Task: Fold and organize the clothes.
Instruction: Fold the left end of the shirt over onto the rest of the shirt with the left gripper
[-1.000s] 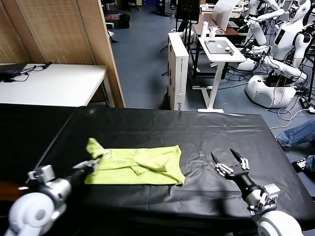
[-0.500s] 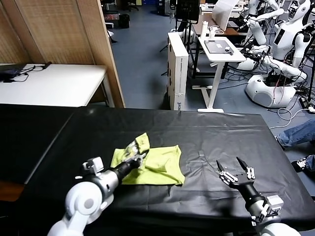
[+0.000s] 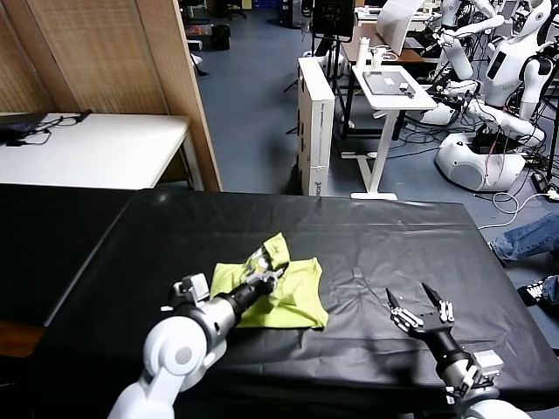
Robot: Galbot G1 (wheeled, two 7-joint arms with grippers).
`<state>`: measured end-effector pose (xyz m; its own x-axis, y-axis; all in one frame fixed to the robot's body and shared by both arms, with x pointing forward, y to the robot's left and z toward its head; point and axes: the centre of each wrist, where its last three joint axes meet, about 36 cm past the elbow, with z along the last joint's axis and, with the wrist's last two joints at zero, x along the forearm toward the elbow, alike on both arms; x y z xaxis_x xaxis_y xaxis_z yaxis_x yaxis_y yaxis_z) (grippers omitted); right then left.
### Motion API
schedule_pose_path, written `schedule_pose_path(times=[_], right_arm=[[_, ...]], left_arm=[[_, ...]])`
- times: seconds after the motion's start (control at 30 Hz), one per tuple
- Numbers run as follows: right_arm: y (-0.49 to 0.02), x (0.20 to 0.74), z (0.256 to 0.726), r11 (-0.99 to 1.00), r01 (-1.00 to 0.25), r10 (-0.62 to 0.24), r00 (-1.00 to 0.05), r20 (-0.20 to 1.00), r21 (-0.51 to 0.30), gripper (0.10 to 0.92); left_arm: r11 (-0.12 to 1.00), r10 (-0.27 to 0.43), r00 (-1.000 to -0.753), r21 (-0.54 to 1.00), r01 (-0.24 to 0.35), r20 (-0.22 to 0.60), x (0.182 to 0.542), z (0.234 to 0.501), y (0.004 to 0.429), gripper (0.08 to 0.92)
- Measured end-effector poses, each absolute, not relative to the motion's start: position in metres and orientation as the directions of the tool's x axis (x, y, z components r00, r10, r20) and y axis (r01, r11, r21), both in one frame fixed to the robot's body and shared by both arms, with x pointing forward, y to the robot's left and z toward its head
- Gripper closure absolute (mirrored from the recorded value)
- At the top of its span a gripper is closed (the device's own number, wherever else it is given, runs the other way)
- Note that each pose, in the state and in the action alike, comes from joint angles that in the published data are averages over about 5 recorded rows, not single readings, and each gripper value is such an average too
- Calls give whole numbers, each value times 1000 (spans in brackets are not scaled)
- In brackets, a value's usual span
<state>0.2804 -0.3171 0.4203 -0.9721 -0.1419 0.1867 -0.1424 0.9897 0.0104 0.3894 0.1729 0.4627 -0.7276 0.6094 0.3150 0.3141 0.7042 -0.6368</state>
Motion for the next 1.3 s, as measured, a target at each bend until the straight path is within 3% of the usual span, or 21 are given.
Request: schedule_pose_path(times=[0.27,0.63,0.77,1.07,1.13,1.3], right_arm=[[-317,282,419,989,-146,-145,-971,191,9,115],[-314,282,417,985,-172,-167,-965,200,-7,115],[-312,286,417,978,-208,-198,-958,209,-27,115],[-302,299,419,952,-303,-282,-929,239,-53,115],[-299,303,421,943,-327,-303,-919,252,-58,115],[-290,322,423,915,-388,-347,-898,271,-112,115]], left_arm=[[701,617,-714,-642,309,330,389,452,158,825],[722,596,-725,-625,297,345,393,437,145,815],[720,600,-721,-627,299,346,388,433,137,658],[708,603,-725,-642,294,333,375,434,124,150],[715,593,-738,-632,299,322,373,436,127,107],[753,551,-792,-567,335,263,366,446,148,93]])
